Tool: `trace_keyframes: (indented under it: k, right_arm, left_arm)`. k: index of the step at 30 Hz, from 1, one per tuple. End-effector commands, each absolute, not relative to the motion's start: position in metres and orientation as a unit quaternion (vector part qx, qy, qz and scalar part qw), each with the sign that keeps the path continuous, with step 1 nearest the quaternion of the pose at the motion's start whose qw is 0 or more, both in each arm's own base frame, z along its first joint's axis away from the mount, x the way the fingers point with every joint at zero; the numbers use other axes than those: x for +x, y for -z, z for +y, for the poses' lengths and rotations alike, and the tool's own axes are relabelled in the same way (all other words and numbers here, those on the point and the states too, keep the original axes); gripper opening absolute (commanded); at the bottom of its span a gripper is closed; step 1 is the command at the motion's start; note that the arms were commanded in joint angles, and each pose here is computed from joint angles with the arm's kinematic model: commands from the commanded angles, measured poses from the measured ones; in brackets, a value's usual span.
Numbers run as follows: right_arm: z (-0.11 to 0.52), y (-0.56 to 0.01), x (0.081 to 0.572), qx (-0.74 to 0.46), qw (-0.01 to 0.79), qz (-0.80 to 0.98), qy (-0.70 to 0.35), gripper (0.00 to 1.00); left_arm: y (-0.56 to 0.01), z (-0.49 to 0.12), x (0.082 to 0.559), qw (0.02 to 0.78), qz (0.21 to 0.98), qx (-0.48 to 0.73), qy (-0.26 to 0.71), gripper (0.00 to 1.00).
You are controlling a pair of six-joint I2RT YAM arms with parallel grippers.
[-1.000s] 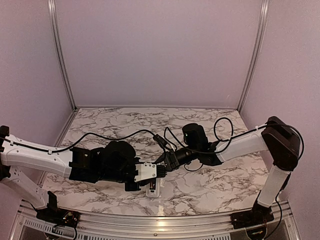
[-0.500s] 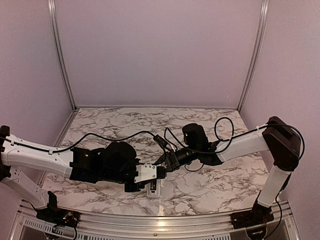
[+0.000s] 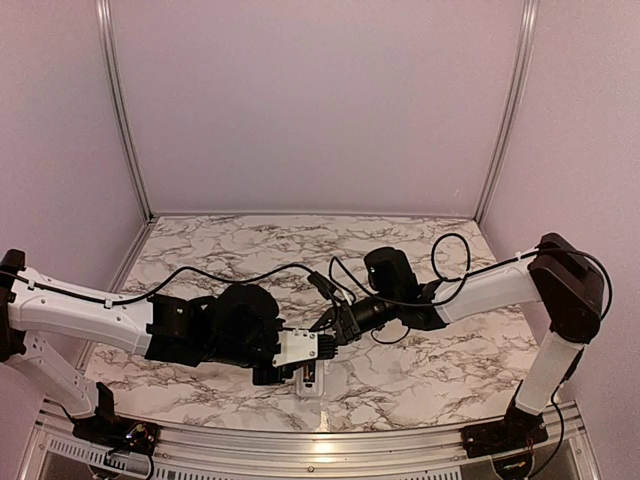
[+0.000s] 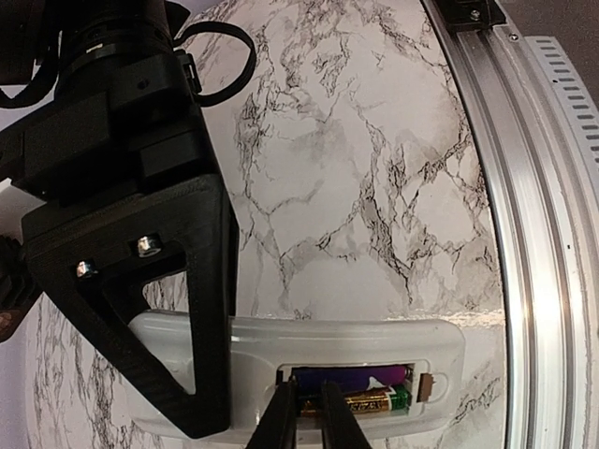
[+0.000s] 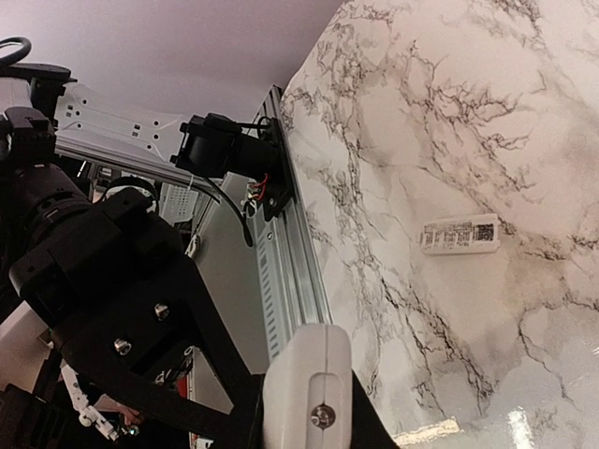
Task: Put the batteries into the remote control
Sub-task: Load the battery into the battery compartment.
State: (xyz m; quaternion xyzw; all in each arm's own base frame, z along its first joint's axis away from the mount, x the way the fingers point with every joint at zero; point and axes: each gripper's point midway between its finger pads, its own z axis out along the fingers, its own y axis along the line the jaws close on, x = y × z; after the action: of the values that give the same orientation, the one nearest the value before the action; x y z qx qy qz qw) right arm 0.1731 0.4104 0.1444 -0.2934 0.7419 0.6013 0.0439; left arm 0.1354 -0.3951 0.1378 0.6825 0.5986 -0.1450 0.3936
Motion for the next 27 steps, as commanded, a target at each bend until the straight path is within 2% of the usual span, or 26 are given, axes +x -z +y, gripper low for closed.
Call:
trace_keyframes:
  k: [1,10,27]
  right_arm:
    - [0.423,-0.207,0.176,-0.336,0.103,0.687,-0.636,0.00]
    - [0.423,-0.223,0.174,-0.337,0.106,0.670,-0.653,0.00]
    - [0.419,-0.244,0.167,-0.333,0.093,0.641,-0.685,0.00]
  left_arm:
    - [-0.105,-0.383,0.123,0.329,0.610,0.707,0.138,0.11]
    - [-0.083,-0.374,0.125,0.301,0.623,0.713,0.112,0.10]
    - [-0.061,-0.359,0.151,0.318,0.638,0.701,-0.005,0.09]
